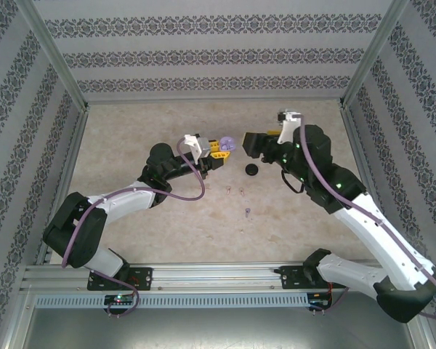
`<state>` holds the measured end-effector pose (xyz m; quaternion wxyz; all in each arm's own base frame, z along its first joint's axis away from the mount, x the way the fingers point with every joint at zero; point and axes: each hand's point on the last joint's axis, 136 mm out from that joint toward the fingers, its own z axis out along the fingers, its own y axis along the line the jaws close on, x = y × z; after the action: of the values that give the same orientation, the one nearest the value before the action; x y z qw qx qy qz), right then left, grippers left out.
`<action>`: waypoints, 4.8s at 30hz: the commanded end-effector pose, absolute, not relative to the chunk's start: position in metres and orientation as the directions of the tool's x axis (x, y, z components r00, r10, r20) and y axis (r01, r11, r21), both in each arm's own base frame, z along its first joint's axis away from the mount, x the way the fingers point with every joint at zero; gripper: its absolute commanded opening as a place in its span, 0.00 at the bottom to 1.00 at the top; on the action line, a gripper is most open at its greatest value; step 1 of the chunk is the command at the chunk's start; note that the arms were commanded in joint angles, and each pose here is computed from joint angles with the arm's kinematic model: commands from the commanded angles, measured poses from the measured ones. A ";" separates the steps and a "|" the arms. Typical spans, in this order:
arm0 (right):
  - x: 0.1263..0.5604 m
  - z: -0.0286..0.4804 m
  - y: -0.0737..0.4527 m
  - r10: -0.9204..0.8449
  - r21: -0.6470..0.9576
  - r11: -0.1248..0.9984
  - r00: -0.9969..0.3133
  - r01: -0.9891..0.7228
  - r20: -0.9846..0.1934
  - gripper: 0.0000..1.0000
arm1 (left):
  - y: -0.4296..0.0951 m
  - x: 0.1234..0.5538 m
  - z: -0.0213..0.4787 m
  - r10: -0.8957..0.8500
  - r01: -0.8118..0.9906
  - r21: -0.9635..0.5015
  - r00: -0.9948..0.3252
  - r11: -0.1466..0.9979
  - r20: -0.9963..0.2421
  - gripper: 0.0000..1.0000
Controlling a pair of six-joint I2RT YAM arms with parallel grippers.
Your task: Insert wireless bluetooth earbuds into charging case
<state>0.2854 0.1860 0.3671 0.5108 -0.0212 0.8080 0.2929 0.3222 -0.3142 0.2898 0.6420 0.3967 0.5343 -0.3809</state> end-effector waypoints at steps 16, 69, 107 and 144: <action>0.226 0.079 0.163 0.336 0.274 0.927 -0.893 0.257 -0.299 0.67 | -0.293 0.296 0.310 -0.088 0.879 0.170 0.231 0.445 -0.969 0.00; 0.236 0.000 0.184 0.262 0.019 0.964 -0.943 0.264 -0.204 0.28 | -0.274 0.280 0.306 -0.080 0.852 0.190 0.260 0.488 -0.962 0.00; 0.305 0.262 0.169 0.326 0.425 0.905 -0.688 0.028 -0.648 0.19 | -0.289 0.296 0.299 -0.057 0.874 0.168 0.217 0.455 -0.975 0.00; 0.315 0.324 0.268 0.208 0.449 0.831 -0.567 -0.328 -0.797 0.20 | -0.312 0.309 0.306 -0.104 0.905 0.126 0.183 0.407 -0.978 0.00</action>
<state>0.3145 0.2632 0.3275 0.4598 -0.0306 0.8389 0.2896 0.3182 -0.3068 0.2807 0.6446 0.3818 0.5502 -0.3688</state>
